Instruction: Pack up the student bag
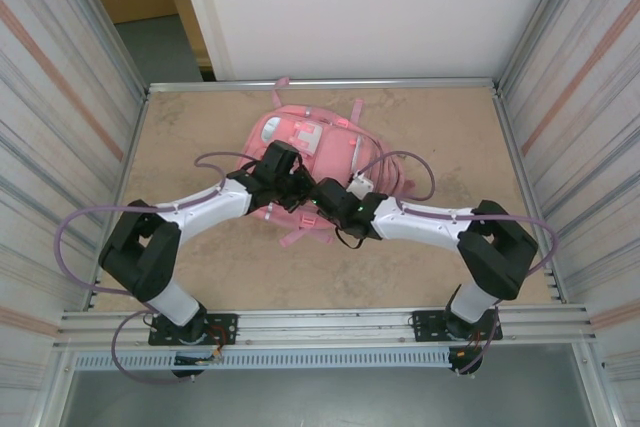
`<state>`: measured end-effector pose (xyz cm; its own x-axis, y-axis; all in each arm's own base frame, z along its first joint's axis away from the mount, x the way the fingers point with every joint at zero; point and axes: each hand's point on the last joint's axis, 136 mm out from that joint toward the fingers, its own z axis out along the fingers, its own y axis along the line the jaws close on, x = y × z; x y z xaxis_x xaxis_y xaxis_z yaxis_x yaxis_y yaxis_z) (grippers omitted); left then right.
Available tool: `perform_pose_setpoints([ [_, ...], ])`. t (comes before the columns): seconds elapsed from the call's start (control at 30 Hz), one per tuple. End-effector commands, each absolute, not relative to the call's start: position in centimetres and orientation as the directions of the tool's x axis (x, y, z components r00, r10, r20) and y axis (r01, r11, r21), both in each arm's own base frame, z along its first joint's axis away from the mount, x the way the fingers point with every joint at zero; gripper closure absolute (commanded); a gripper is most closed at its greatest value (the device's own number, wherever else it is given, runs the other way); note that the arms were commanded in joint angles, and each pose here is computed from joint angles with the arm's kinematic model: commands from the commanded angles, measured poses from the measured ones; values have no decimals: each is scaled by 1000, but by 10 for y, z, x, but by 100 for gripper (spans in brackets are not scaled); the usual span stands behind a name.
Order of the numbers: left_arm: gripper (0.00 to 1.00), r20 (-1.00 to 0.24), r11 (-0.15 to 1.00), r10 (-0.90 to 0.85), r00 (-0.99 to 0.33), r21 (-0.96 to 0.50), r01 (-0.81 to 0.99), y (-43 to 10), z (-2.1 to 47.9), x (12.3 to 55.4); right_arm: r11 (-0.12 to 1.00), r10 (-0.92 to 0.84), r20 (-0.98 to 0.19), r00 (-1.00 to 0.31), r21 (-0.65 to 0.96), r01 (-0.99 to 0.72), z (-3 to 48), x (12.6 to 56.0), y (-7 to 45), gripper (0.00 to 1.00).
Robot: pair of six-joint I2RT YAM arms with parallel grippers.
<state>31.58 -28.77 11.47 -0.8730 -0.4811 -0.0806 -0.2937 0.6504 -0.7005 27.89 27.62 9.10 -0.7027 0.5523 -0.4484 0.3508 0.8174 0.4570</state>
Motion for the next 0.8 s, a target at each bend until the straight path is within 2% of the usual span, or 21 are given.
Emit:
perform_pose_setpoints([
  [0.0,100,-81,638,-465,-882,-721,-270,-283,128,311,864,496,-570,-655,396,311,113,282,245,100],
  [0.17,100,-83,649,-478,-875,-705,-288,-270,119,314,934,334,-579,-744,309,179,107,271,232,100],
  [0.33,100,-89,672,-439,-894,-693,-261,-265,116,316,967,124,-508,-852,256,-11,96,262,231,100],
  [0.5,100,-94,695,-409,-908,-676,-244,-251,116,321,899,-69,-480,-874,350,-263,101,249,243,100],
  [0.77,100,-129,733,-392,-911,-642,-225,-219,118,336,852,-243,-504,-829,297,-430,105,256,232,100],
])
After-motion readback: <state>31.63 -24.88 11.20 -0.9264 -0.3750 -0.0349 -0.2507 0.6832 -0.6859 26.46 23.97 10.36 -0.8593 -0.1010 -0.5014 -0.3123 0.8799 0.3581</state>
